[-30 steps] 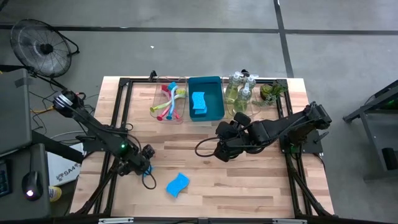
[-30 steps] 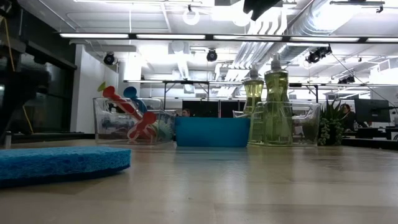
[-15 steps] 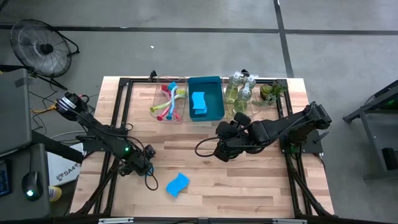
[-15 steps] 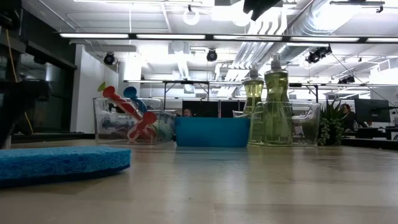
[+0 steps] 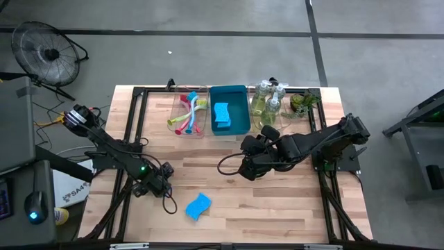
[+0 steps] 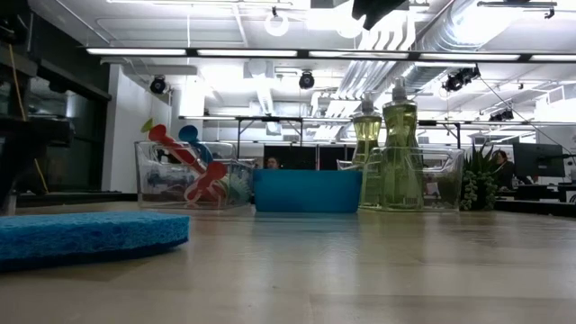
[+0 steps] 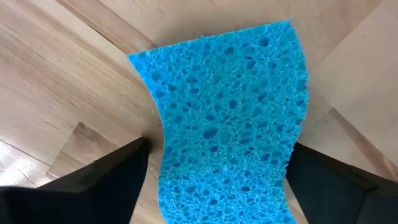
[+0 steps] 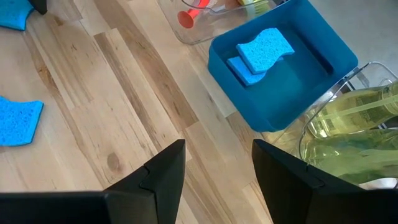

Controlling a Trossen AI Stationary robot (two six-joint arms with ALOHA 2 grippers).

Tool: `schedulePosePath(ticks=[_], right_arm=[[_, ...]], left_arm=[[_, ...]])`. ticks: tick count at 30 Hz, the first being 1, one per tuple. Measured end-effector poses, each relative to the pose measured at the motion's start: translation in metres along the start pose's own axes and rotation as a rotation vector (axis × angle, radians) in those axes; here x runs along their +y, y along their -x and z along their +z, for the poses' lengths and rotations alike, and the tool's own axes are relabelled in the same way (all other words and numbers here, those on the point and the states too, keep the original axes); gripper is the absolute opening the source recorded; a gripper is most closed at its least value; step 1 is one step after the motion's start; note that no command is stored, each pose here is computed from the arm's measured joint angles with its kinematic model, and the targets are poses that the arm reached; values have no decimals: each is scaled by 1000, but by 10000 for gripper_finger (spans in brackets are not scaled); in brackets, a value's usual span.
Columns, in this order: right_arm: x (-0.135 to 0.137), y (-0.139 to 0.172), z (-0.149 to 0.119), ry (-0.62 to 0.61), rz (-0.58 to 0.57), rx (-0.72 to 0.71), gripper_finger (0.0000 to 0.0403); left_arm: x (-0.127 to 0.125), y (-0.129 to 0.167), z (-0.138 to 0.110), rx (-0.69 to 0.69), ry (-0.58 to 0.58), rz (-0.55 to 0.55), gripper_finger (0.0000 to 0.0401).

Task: Pick & Place Kitchen Sink Supplies
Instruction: Put the blue sponge into the blue bin

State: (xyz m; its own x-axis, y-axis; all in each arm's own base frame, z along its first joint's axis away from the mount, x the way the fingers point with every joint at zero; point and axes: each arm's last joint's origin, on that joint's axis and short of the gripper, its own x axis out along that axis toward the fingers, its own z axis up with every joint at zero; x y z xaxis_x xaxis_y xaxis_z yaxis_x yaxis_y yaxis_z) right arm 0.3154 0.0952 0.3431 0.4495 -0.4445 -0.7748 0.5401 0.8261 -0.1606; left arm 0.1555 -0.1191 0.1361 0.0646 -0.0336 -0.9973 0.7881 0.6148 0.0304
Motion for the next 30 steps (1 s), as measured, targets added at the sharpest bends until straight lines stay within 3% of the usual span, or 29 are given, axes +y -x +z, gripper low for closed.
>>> schedulePosePath(ticks=[13, 30], right_arm=[[0, 0, 0, 4, -9, -8, 181], [0, 0, 0, 25, -9, -7, 181]], left_arm=[[0, -1, 0, -6, 26, 0, 238], [0, -1, 1, -8, 78, 3, 169]])
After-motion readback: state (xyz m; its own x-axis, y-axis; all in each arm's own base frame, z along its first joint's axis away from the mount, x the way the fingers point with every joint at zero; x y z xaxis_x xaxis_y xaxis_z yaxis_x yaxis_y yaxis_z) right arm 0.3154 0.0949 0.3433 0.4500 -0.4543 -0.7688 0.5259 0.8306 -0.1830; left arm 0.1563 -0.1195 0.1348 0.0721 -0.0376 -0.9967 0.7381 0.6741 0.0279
